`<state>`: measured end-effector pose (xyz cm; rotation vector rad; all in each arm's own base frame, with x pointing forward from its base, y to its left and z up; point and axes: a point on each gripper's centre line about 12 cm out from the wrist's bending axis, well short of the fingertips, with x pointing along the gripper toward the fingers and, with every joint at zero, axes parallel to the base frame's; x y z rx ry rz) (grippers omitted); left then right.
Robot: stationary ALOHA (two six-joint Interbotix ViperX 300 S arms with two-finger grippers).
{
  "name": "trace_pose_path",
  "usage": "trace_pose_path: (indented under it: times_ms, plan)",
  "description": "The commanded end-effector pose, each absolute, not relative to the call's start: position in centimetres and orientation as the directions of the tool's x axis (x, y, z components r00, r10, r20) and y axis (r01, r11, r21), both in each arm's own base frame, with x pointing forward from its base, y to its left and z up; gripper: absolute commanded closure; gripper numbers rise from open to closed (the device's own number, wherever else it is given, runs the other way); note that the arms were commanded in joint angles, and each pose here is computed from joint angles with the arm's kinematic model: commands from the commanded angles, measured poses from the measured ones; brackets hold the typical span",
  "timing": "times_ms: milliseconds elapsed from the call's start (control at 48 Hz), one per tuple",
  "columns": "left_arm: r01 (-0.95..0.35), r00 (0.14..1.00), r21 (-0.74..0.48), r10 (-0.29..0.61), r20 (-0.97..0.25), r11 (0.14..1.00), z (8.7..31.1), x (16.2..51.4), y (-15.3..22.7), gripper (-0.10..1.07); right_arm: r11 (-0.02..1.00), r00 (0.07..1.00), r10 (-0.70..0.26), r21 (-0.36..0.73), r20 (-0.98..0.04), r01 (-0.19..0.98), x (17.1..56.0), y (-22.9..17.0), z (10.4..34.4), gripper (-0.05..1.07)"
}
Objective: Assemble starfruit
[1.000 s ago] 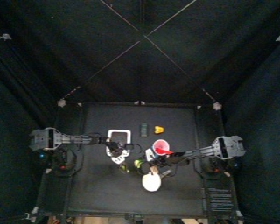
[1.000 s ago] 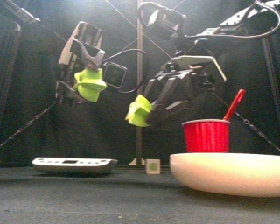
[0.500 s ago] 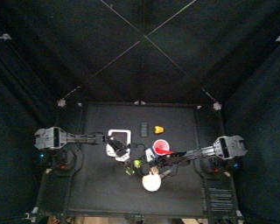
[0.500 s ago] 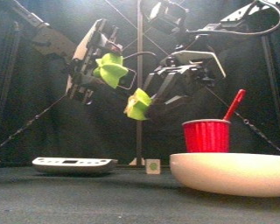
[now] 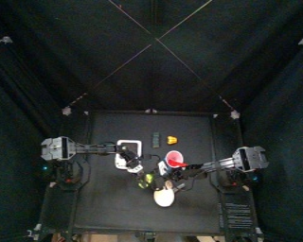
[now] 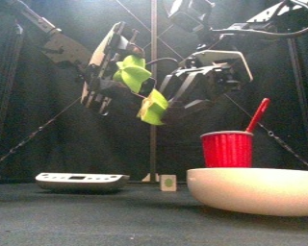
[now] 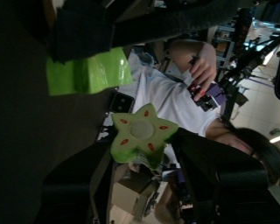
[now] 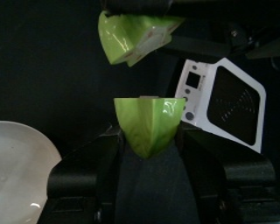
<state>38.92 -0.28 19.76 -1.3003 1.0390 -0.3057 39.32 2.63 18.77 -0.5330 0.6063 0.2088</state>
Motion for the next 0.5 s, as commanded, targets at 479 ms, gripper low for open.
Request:
trace_pose_path:
  times_ms: [479]
  plan:
    - [-0.321,0.528,-0.906,-0.742,-0.414,0.277,20.55,39.4,-0.73,0.44,0.859,0.854,0.074,-0.402,-0.515,-0.317,39.47,2.86,21.09,0.24]
